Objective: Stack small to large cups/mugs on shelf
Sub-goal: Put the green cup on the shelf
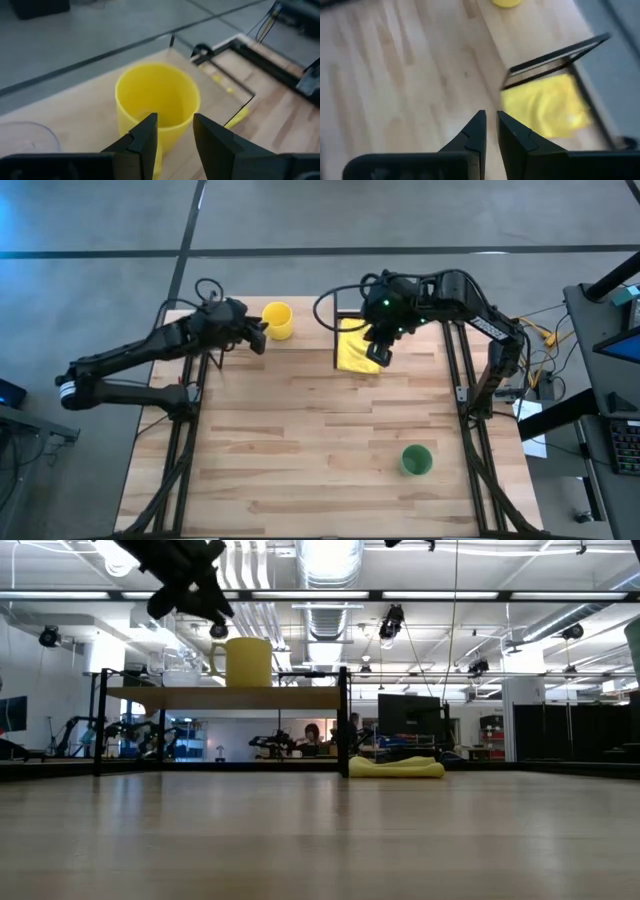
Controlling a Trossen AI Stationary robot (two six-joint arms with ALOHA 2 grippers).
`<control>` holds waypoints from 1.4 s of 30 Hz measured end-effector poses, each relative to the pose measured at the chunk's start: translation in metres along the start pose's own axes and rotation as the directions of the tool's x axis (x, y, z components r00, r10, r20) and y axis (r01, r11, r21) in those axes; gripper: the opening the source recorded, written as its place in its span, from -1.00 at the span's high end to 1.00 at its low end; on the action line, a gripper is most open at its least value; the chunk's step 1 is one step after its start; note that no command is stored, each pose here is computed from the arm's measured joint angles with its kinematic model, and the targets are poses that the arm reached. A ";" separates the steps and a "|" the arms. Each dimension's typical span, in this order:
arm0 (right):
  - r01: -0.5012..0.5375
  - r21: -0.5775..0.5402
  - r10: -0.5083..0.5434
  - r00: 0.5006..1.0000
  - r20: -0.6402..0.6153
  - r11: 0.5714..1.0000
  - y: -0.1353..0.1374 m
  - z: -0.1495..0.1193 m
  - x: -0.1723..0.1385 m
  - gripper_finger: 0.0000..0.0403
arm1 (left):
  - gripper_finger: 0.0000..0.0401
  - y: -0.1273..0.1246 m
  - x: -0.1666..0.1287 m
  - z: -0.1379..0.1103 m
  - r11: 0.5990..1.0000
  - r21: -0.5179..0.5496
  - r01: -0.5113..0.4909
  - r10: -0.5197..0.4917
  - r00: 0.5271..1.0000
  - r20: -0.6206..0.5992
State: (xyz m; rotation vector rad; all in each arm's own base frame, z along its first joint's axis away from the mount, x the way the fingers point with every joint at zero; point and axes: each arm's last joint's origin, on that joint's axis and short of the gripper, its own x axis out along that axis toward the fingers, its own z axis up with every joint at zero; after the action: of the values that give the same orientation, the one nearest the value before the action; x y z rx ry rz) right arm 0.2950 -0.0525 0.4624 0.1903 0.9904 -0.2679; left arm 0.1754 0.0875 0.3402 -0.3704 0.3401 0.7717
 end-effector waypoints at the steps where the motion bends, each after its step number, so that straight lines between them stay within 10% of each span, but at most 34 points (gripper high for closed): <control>1: -0.026 0.031 0.026 1.000 0.000 0.999 0.002 -0.002 -0.001 0.81 | 0.44 0.000 -0.004 0.003 1.000 -0.005 0.007 -0.006 1.000 0.015; 5: -0.201 0.088 0.205 0.978 -0.038 0.976 0.019 -0.012 -0.008 0.81 | 0.44 0.003 -0.021 0.010 0.999 -0.019 0.030 -0.029 0.997 0.075; 12: -0.191 0.223 0.235 0.953 -0.190 0.956 0.057 -0.042 0.005 0.81 | 0.44 0.009 -0.050 0.017 0.996 -0.039 0.078 -0.071 0.984 0.166; 20: 0.106 0.399 0.090 0.891 -0.444 0.911 0.088 -0.093 0.056 0.81 | 0.44 0.013 -0.065 0.017 0.994 -0.046 0.098 -0.086 0.974 0.210; 27: 0.365 0.607 0.138 0.769 -0.624 0.706 0.102 -0.144 0.070 0.81 | 0.44 0.013 -0.063 0.017 0.995 -0.019 0.097 -0.091 0.975 0.200; 32: 0.377 0.655 0.164 0.775 -0.610 0.655 0.114 -0.162 0.066 0.81 | 0.44 0.010 -0.055 0.016 0.996 0.031 0.082 -0.086 0.981 0.173; 42: 0.202 0.518 0.197 0.765 -0.614 0.831 0.138 -0.181 0.081 0.81 | 0.44 0.006 -0.041 0.015 0.996 0.052 0.070 -0.076 0.989 0.129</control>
State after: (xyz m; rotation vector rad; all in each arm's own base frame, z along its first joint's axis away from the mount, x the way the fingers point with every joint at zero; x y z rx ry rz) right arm 0.2351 0.1182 0.3022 0.8777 1.5927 -0.5180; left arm 0.1462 0.0734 0.3694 -0.2844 0.2205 0.7108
